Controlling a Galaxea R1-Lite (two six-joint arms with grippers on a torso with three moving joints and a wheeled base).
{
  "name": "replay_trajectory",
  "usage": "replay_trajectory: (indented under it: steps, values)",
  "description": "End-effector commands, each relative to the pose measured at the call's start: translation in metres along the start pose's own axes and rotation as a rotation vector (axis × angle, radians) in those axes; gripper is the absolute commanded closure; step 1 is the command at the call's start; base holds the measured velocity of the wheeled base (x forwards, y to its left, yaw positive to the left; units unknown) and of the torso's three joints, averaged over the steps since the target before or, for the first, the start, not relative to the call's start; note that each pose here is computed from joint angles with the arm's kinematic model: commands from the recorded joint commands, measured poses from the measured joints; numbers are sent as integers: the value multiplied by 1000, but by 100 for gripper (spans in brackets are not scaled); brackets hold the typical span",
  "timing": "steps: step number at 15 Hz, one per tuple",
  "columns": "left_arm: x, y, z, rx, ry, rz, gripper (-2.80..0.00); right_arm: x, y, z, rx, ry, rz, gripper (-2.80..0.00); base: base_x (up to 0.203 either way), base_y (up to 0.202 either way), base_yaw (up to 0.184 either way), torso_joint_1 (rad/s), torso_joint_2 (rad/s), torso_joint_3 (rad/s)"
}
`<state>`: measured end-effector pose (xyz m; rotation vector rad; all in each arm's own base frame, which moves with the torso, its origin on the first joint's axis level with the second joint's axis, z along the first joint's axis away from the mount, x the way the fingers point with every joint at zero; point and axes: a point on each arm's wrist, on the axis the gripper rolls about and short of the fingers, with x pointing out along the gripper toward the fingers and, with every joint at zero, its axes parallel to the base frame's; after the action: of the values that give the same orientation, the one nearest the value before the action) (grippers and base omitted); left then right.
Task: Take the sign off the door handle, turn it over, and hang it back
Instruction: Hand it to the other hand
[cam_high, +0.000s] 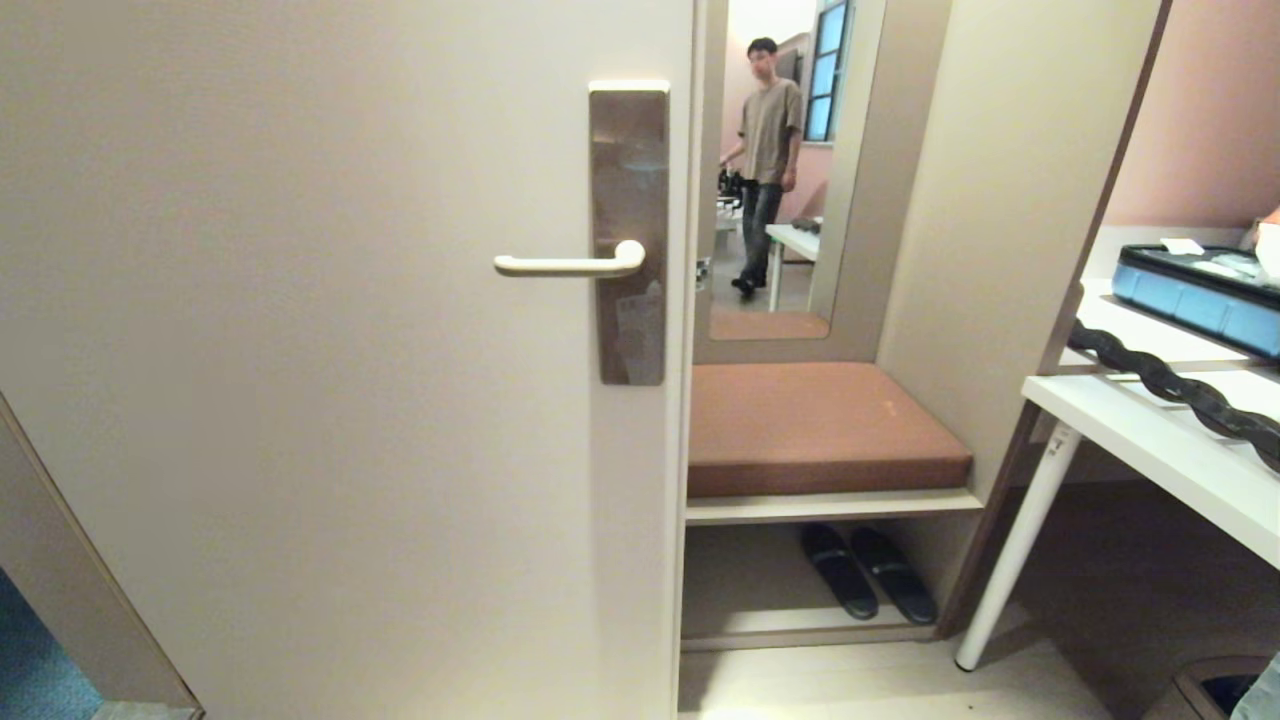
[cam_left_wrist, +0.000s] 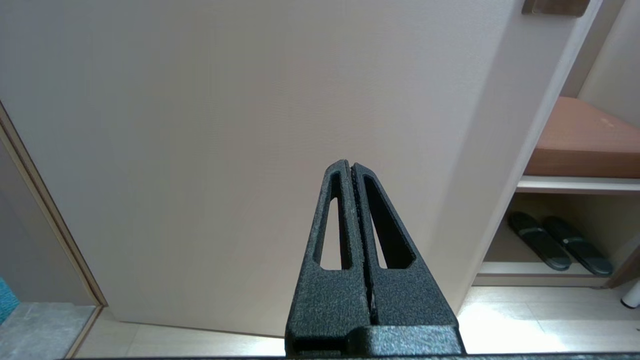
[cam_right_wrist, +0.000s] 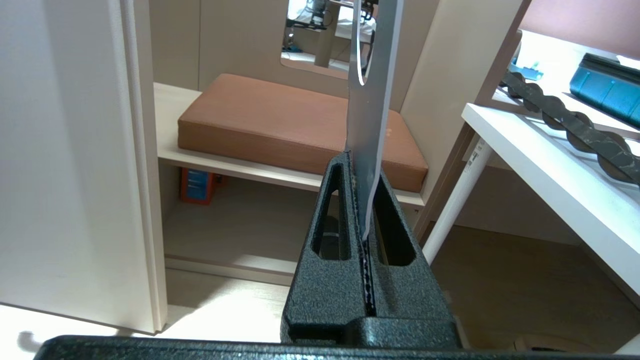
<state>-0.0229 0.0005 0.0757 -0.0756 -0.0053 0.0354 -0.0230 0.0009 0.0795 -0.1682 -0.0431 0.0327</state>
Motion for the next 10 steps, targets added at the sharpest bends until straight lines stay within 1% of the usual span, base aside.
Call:
replay_trajectory:
  steps: [1, 10]
  values:
    - [0, 0, 0, -1, 1, 1, 0, 0, 0, 0, -1, 0, 1, 0, 0, 0, 0, 0, 0, 0]
    - [0, 0, 0, 6, 1, 1, 0, 0, 0, 0, -1, 0, 1, 0, 0, 0, 0, 0, 0, 0]
